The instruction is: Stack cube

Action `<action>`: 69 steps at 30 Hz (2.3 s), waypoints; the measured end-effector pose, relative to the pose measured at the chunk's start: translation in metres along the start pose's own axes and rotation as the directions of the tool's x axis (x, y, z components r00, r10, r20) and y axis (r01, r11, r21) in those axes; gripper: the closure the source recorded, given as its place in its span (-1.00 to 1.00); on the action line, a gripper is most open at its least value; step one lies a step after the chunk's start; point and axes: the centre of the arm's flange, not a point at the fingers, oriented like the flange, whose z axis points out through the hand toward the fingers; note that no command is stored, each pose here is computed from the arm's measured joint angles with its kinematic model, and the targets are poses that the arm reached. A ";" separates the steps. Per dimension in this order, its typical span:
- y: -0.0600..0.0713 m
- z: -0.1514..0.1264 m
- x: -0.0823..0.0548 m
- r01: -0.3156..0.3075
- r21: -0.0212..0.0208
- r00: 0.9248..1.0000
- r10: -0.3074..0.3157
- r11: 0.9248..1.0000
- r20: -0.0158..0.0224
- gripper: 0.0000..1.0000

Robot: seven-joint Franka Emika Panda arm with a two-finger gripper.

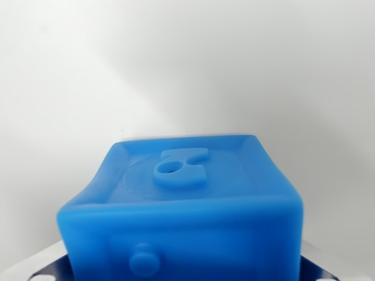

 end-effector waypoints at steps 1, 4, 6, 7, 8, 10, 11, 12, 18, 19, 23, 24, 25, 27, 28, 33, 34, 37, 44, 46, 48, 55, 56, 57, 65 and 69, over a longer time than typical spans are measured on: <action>0.000 -0.002 0.000 0.000 0.000 1.000 0.000 1.000 -0.001 1.00; 0.000 -0.005 0.001 0.000 -0.001 1.000 0.000 1.000 -0.002 1.00; 0.000 -0.008 0.001 0.000 -0.001 1.000 0.000 1.000 -0.003 1.00; 0.000 -0.010 0.001 0.000 -0.001 1.000 0.000 1.000 -0.003 1.00; 0.000 -0.012 0.001 0.000 -0.001 1.000 0.000 1.000 -0.003 1.00; 0.000 -0.015 0.000 0.000 -0.002 1.000 0.000 1.000 -0.002 1.00; 0.000 -0.017 0.000 0.000 -0.002 1.000 0.000 1.000 -0.002 1.00; 0.000 -0.020 0.000 0.000 -0.002 1.000 0.000 1.000 -0.003 1.00; 0.000 -0.033 0.001 0.001 -0.003 1.000 -0.001 1.000 -0.004 1.00; 0.000 -0.035 0.001 0.001 -0.003 1.000 -0.001 1.000 -0.004 1.00; 0.000 -0.045 0.001 0.002 -0.004 1.000 -0.002 1.000 -0.004 1.00; 0.000 -0.048 0.001 0.002 -0.004 1.000 -0.002 1.000 -0.004 1.00; 0.000 -0.051 0.001 0.003 -0.004 1.000 -0.003 1.000 -0.005 1.00; -0.001 -0.057 0.001 0.003 -0.005 1.000 -0.003 1.000 -0.006 1.00; -0.001 -0.060 0.001 0.004 -0.005 1.000 -0.004 1.000 -0.006 1.00; -0.001 -0.076 0.001 0.004 -0.005 1.000 -0.004 1.000 -0.007 1.00; -0.001 -0.080 0.001 0.004 -0.006 1.000 -0.004 1.000 -0.008 1.00; -0.001 -0.090 0.001 0.005 -0.006 1.000 -0.005 1.000 -0.008 1.00; 0.003 -0.095 -0.007 -0.024 -0.005 1.000 0.024 1.000 -0.002 1.00; 0.005 -0.095 -0.011 -0.038 -0.005 0.999 0.038 0.999 0.001 1.00; 0.007 -0.097 -0.014 -0.054 -0.005 0.999 0.054 0.999 0.001 1.00; 0.014 -0.102 -0.025 -0.107 -0.005 0.994 0.107 0.994 0.000 1.00; 0.015 -0.103 -0.027 -0.114 -0.005 0.993 0.114 0.993 0.000 1.00; 0.016 -0.103 -0.028 -0.122 -0.005 0.993 0.122 0.993 0.001 1.00; 0.023 -0.109 -0.041 -0.181 -0.005 0.983 0.181 0.983 0.000 1.00; 0.027 -0.111 -0.048 -0.212 -0.005 0.977 0.212 0.977 -0.001 1.00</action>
